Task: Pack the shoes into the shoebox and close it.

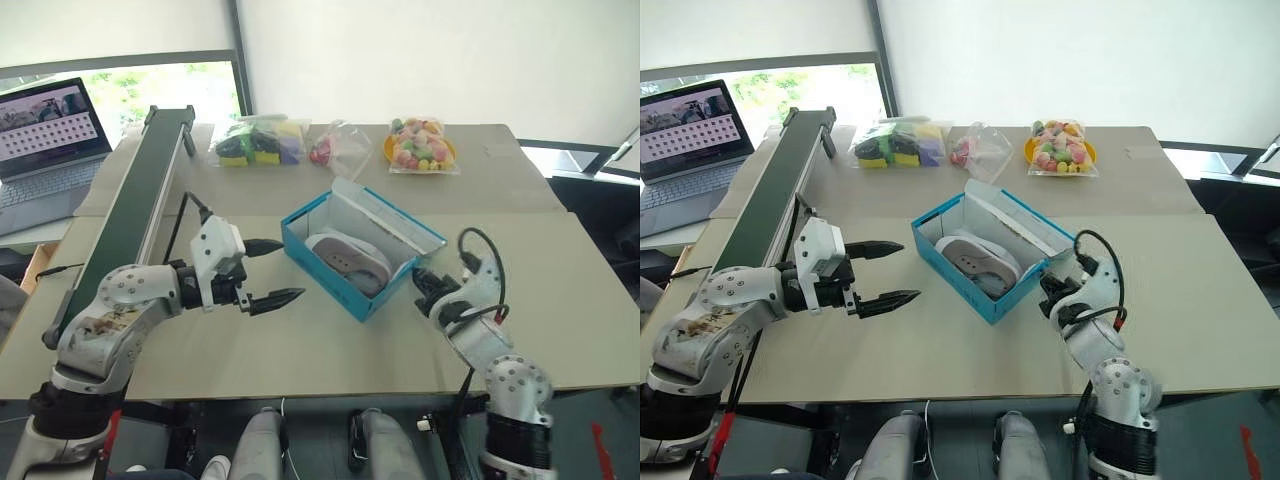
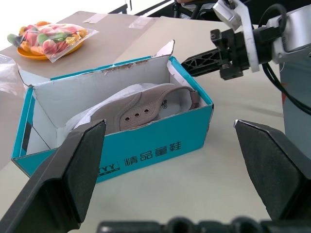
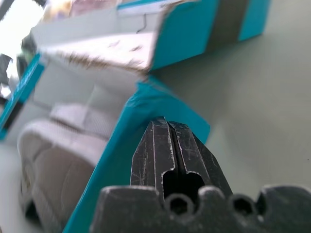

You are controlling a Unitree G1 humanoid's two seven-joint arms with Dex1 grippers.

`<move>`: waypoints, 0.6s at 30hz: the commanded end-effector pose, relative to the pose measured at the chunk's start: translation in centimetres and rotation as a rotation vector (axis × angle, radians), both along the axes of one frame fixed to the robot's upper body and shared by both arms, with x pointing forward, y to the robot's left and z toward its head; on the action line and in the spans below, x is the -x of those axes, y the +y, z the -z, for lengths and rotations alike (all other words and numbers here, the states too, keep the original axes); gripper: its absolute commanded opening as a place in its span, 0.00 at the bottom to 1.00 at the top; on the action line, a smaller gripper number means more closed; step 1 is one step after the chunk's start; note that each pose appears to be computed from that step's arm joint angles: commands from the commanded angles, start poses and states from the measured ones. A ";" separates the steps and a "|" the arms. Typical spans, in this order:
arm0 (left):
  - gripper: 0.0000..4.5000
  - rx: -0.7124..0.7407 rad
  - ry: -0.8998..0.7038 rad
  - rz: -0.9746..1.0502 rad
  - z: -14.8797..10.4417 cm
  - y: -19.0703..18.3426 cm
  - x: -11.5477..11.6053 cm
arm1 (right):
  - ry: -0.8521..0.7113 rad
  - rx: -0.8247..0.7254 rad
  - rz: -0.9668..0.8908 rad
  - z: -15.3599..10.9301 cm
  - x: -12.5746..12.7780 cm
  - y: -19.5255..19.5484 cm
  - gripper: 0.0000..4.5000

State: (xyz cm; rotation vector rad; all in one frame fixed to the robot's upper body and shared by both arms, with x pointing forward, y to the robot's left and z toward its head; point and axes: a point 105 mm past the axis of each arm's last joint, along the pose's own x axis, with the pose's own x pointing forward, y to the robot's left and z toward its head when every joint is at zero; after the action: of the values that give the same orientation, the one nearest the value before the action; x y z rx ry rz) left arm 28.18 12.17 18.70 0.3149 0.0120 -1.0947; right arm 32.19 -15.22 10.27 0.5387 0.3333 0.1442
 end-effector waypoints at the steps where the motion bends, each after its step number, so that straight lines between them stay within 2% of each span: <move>1: 1.00 0.003 -0.063 0.000 -1.6 -0.1 0.1 | -0.028 0.226 -0.427 -1.0 2.2 7.3 0.01; 5: 1.00 0.010 -0.073 -0.008 -1.9 -0.1 -0.2 | -0.092 0.248 -0.604 -2.8 2.5 10.8 0.01; 9: 1.00 0.011 -0.076 -0.021 -1.9 0.0 -0.4 | -0.122 0.273 -0.626 -3.5 1.1 12.0 0.01; 14: 1.00 0.012 -0.074 -0.031 -1.8 0.0 -0.2 | -0.136 0.267 -0.632 -3.8 0.7 12.1 0.01; 18: 1.00 0.011 -0.071 -0.044 -1.7 0.3 -0.2 | -0.103 0.271 -0.679 -3.1 2.0 9.4 0.01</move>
State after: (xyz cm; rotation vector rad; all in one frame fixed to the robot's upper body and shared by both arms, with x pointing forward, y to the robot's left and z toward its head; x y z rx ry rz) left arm 28.74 12.31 19.30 0.3204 -0.0058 -1.0501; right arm 30.95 -4.23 13.18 0.1321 0.4103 0.7459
